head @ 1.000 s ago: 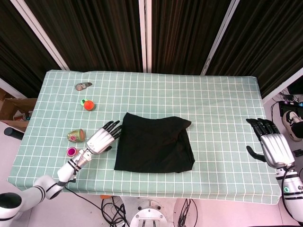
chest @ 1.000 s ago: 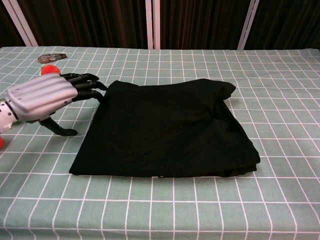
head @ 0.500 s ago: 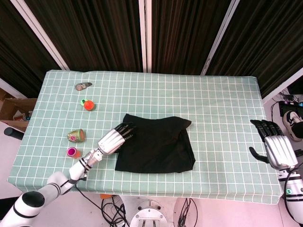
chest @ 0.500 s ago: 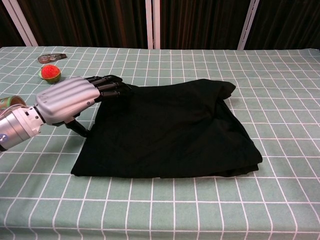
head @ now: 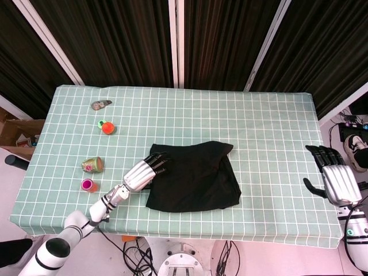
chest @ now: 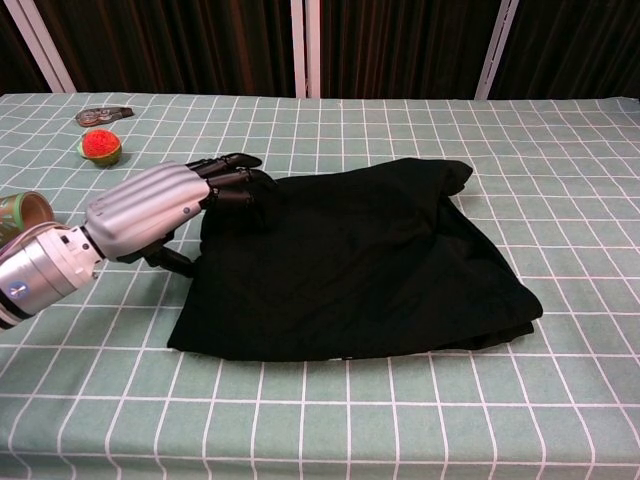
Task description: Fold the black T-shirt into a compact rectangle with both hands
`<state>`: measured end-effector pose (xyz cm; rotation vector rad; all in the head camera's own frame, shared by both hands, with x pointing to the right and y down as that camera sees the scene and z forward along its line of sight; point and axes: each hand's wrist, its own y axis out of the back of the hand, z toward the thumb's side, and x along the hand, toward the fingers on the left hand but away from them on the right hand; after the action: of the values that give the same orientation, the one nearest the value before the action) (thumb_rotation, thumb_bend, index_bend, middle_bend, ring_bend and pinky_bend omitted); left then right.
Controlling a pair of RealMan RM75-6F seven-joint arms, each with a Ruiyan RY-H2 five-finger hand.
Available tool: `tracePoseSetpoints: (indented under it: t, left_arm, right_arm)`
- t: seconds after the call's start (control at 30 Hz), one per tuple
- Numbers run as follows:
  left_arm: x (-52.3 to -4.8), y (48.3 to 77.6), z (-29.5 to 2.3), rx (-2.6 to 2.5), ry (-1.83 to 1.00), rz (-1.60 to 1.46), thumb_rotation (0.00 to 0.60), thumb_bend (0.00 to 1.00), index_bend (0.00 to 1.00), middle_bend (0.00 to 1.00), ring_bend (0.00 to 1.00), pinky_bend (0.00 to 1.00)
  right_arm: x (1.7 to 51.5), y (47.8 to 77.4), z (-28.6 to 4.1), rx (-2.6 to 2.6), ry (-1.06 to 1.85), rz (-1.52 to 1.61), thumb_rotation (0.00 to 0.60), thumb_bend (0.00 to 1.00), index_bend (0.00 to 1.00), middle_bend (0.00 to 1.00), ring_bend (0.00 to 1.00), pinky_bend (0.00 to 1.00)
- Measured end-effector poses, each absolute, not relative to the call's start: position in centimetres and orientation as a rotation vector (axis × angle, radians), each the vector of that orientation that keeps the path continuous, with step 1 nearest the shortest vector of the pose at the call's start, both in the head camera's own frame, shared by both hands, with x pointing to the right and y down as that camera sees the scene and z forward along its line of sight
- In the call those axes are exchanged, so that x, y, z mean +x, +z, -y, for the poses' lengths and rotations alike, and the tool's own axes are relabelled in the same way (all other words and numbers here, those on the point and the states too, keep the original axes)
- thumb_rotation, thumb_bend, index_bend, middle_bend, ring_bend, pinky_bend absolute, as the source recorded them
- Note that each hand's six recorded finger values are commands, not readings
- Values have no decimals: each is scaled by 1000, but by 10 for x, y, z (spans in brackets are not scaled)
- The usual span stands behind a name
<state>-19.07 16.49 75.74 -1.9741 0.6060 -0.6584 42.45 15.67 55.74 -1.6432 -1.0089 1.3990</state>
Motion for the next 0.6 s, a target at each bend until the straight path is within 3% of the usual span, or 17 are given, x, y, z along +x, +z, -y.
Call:
tracePoseSetpoints:
  t: [0.3, 0.6]
  left_arm:
    - [-199, 754, -171, -1954, -660, -637, 600, 667, 500, 214, 77, 165]
    - [-246, 734, -160, -1892, -697, -703, 600, 702, 538, 224, 77, 165]
  right_arm:
    - [426, 560, -157, -1645, 1388, 1031, 600, 245, 125, 163, 82, 157]
    - [424, 561, -154, -1648, 1359, 1049, 600, 245, 127, 162, 82, 156]
